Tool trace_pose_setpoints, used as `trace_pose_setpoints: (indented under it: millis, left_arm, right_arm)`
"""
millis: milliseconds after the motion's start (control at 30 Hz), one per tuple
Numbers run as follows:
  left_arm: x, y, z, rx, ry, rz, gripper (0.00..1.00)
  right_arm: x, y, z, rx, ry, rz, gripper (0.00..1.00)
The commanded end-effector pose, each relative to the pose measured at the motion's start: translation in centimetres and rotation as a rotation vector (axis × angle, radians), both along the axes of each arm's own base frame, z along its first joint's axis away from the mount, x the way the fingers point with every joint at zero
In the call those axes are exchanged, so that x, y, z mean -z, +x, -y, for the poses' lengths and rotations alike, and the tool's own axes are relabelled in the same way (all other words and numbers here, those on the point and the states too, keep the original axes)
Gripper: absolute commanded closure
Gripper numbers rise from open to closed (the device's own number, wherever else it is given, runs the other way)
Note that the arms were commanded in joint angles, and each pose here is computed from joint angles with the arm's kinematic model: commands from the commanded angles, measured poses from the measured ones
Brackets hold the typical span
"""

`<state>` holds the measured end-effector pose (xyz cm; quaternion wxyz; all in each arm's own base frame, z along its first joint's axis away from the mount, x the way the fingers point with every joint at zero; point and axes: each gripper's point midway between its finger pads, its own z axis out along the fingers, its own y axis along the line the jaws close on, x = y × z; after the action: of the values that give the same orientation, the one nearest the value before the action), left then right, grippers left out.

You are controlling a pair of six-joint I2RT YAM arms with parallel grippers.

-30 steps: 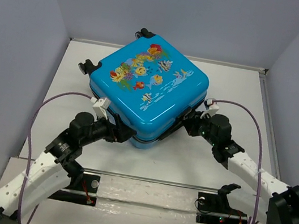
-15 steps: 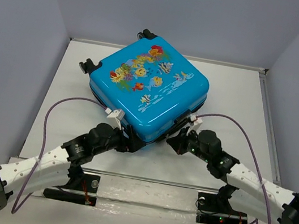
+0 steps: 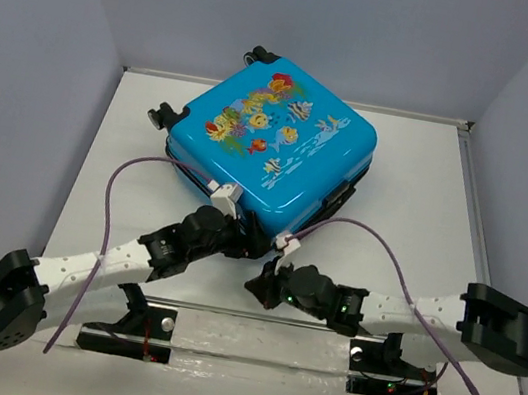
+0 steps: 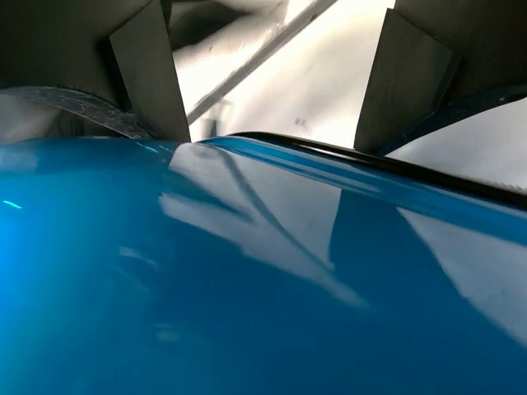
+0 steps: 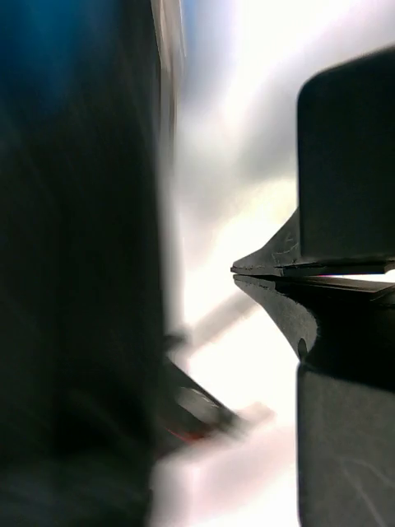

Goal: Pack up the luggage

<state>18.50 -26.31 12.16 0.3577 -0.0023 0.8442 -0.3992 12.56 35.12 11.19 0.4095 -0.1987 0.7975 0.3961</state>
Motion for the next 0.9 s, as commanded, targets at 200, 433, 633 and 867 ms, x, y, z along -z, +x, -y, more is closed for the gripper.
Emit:
trace_pose_setpoints:
  millis: [200, 433, 633, 867]
  left_arm:
    - [-11.0, 4.8, -0.7, -0.167, -0.049, 0.256, 0.01]
    - [-14.6, 4.5, -7.7, -0.323, 0.04, 0.285, 0.01]
    - [-15.4, 10.6, -15.3, -0.521, 0.139, 0.301, 0.01]
    - [-16.2, 16.9, -20.3, -0.623, 0.046, 0.272, 0.01]
  right_arm:
    - [-2.8, -1.8, -1.1, 0.038, 0.133, 0.015, 0.93]
    - [-1.7, -1.1, 2.4, 0.088, 0.028, 0.015, 0.85]
    - [-2.6, 0.4, 3.5, 0.089, -0.017, 0.042, 0.67]
    - [-2.8, 0.2, 5.1, 0.074, -0.041, 0.048, 0.58]
